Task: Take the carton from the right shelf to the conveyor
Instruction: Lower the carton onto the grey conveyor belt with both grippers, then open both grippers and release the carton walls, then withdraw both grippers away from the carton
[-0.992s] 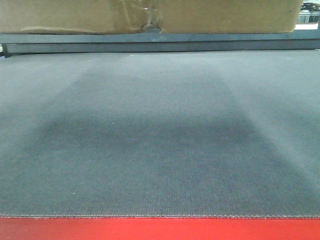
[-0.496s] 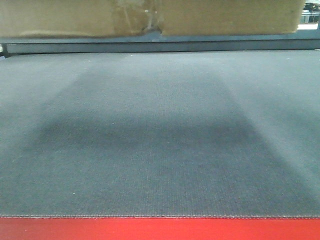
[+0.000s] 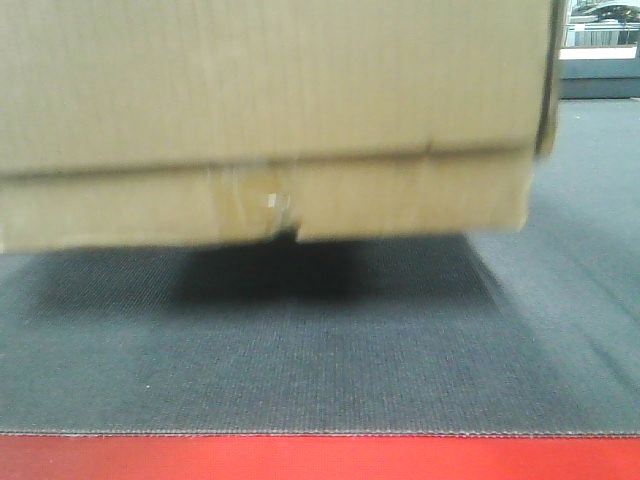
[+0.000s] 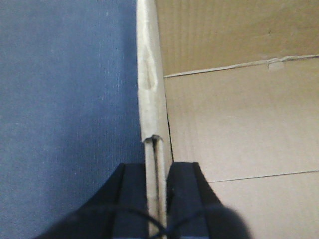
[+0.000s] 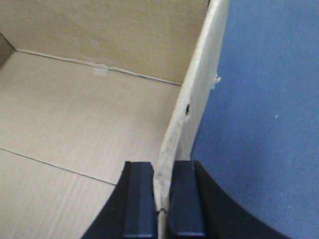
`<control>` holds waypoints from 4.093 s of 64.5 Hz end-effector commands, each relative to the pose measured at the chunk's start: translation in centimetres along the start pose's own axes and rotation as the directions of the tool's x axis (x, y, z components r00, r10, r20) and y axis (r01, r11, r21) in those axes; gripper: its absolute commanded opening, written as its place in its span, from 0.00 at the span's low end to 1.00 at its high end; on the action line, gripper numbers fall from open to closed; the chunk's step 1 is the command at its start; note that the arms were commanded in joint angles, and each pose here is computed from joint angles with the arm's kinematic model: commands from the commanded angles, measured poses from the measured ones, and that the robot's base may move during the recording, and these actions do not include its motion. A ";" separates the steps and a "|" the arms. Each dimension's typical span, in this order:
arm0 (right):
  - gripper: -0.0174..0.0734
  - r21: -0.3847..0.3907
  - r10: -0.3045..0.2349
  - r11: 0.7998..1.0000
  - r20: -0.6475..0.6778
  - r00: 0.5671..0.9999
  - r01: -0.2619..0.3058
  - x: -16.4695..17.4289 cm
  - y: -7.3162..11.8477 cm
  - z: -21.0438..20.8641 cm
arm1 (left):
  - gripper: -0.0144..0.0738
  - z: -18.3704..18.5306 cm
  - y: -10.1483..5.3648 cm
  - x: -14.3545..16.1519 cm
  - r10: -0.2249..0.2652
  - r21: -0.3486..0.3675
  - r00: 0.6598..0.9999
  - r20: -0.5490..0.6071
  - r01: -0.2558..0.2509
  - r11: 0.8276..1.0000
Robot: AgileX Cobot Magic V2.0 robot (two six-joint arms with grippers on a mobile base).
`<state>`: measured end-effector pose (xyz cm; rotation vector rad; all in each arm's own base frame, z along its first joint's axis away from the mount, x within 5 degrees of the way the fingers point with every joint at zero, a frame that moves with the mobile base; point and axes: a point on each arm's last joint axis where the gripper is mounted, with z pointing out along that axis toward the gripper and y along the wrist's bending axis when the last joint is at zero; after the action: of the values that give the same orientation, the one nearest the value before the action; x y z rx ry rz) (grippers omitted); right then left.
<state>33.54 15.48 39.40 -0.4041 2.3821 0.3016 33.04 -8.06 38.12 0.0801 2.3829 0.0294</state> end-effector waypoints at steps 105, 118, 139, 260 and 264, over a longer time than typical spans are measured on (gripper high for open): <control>0.12 0.131 -0.052 0.991 0.583 0.811 -0.031 24.5 -3.7 -14.0 | 0.16 -13.0 5.2 21.1 -0.053 0.120 0.841 0.539 -0.015 0.993; 0.12 0.126 -0.065 0.992 0.669 0.741 -0.027 28.2 -3.7 -13.6 | 0.16 -13.8 5.6 23.0 -0.069 0.132 0.797 0.600 -0.014 0.991; 0.12 0.125 -0.069 0.992 0.697 0.713 -0.026 28.6 -3.7 -13.9 | 0.16 -14.1 5.7 23.5 -0.073 0.135 0.785 0.615 -0.013 0.991; 0.12 0.125 -0.070 0.992 0.702 0.709 -0.026 28.6 -3.7 -13.9 | 0.16 -6.4 6.2 32.2 -0.039 -0.034 0.648 0.761 0.100 0.994; 0.12 0.125 -0.070 0.992 0.702 0.709 -0.026 28.6 -3.7 -13.9 | 0.16 -6.4 6.2 32.2 -0.039 -0.034 0.648 0.761 0.100 0.994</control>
<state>6.29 1.80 29.78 -0.1941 1.6502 0.2483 5.70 0.24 20.65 -0.0376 1.5532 0.0288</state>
